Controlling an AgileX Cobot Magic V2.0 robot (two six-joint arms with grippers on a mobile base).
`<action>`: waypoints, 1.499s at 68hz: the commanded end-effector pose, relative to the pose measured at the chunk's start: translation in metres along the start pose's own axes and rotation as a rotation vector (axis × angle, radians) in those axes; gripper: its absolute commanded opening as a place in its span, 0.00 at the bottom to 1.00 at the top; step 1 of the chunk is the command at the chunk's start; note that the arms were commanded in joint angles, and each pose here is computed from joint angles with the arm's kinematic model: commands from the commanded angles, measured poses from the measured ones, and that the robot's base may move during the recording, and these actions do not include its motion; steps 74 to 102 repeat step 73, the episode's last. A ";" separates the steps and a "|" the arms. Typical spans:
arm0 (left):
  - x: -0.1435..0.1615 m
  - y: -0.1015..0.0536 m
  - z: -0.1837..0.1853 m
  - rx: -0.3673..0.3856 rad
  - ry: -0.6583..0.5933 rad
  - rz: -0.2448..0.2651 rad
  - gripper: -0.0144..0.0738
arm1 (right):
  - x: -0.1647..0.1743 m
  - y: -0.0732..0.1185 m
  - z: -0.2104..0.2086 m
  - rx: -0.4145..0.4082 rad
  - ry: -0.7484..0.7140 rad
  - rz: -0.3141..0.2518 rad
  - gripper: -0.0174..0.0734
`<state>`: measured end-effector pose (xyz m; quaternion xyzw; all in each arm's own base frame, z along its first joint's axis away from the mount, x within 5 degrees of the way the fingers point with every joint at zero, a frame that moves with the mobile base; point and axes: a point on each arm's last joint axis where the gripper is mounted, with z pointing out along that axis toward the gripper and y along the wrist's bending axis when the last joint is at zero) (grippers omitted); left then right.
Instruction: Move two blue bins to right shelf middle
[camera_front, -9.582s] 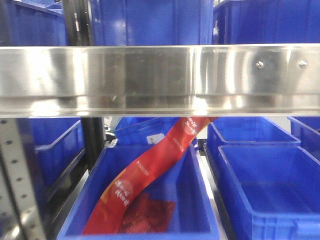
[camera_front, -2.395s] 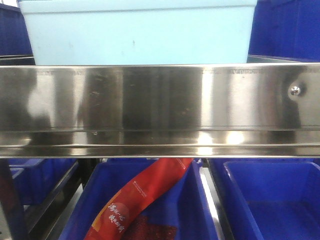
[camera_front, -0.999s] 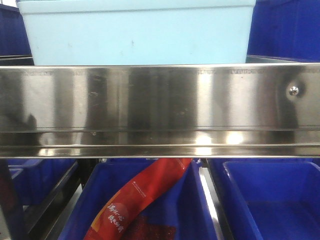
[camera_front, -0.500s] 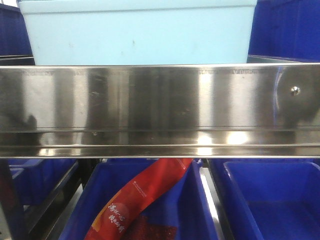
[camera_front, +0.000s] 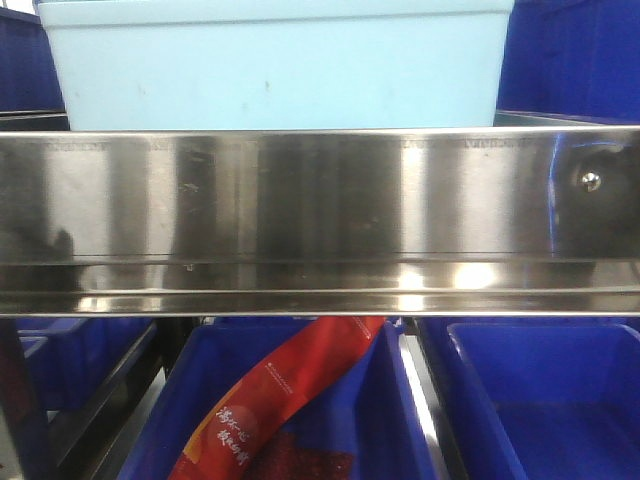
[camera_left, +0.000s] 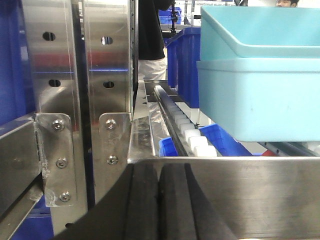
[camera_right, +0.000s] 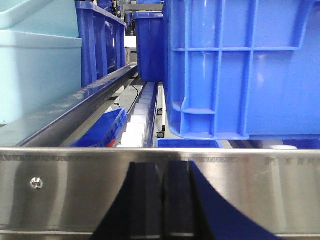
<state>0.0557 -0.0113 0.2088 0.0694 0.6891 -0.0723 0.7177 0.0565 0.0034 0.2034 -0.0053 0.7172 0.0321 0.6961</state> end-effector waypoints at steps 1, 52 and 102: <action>-0.003 0.000 -0.001 0.005 -0.030 -0.007 0.04 | -0.001 0.000 0.000 0.005 -0.019 0.001 0.01; -0.003 0.000 -0.001 0.005 -0.030 -0.007 0.04 | -0.001 0.000 0.000 0.005 -0.019 0.001 0.01; -0.003 0.000 -0.001 0.005 -0.030 -0.007 0.04 | -0.001 0.000 0.000 0.005 -0.019 0.001 0.01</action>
